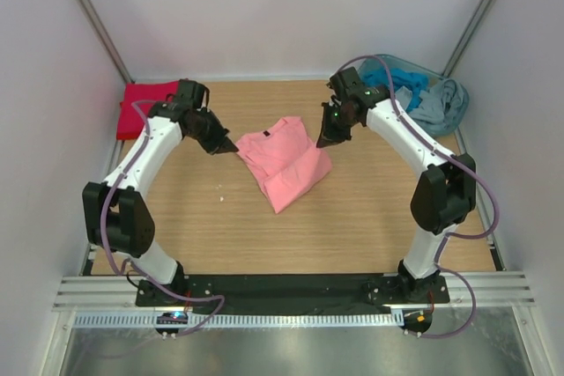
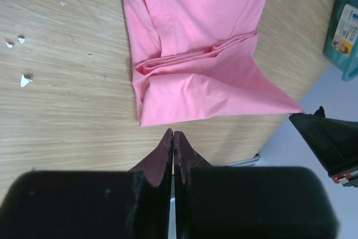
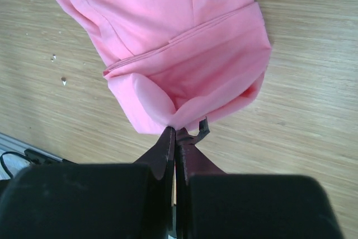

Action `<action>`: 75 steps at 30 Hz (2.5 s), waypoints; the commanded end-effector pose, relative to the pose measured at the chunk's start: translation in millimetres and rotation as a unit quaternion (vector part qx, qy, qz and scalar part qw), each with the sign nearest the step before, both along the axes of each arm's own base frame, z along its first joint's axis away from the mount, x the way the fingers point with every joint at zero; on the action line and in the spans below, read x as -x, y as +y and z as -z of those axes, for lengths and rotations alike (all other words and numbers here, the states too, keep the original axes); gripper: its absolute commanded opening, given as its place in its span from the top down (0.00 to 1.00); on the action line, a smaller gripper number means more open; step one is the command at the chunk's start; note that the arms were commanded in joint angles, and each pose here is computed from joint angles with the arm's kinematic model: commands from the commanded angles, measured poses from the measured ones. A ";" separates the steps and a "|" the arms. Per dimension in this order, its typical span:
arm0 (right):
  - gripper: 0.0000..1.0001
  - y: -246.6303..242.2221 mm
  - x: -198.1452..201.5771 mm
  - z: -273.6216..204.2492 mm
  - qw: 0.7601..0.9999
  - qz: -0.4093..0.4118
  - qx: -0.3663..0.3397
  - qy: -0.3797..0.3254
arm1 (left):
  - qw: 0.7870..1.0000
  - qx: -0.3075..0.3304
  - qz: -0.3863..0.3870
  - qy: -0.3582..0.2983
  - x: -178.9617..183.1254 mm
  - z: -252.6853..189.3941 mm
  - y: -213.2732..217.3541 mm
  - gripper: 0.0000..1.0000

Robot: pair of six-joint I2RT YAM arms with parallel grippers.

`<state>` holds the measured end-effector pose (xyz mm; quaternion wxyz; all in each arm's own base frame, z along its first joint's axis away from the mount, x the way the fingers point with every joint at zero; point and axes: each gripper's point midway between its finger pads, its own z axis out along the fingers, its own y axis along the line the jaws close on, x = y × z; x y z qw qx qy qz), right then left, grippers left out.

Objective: Fold and stack the t-shirts
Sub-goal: Fold the tshirt

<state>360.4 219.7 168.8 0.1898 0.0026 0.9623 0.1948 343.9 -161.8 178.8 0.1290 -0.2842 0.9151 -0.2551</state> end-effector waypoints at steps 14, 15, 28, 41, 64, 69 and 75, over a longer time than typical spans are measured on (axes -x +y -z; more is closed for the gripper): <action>0.99 -9.7 20.0 29.3 0.999 -0.014 0.004 0.034 | 0.956 -0.020 0.274 -0.103 20.7 65.4 -81.8 0.80; 0.99 -10.2 20.2 29.7 0.999 -0.014 0.004 0.035 | 0.955 -0.020 0.276 -0.104 17.6 68.6 -83.9 0.80; 0.99 -9.9 18.4 35.2 0.999 -0.016 -0.006 0.043 | 0.941 -0.051 0.317 -0.108 4.6 93.4 -85.3 0.73; 0.99 -7.5 12.4 38.1 0.999 -0.011 -0.013 0.047 | 0.931 -0.063 0.347 -0.089 15.8 116.0 -89.4 0.73; 0.99 -5.7 11.2 39.2 0.999 -0.009 -0.018 0.050 | 0.924 -0.087 0.362 -0.082 15.9 123.1 -86.5 0.70; 0.99 -5.7 10.4 40.7 0.999 -0.009 -0.017 0.049 | 0.925 -0.079 0.361 -0.088 12.0 117.2 -93.2 0.83; 0.99 -6.0 8.0 39.5 0.999 -0.008 -0.016 0.047 | 0.931 -0.079 0.342 -0.101 9.4 97.5 -93.2 1.00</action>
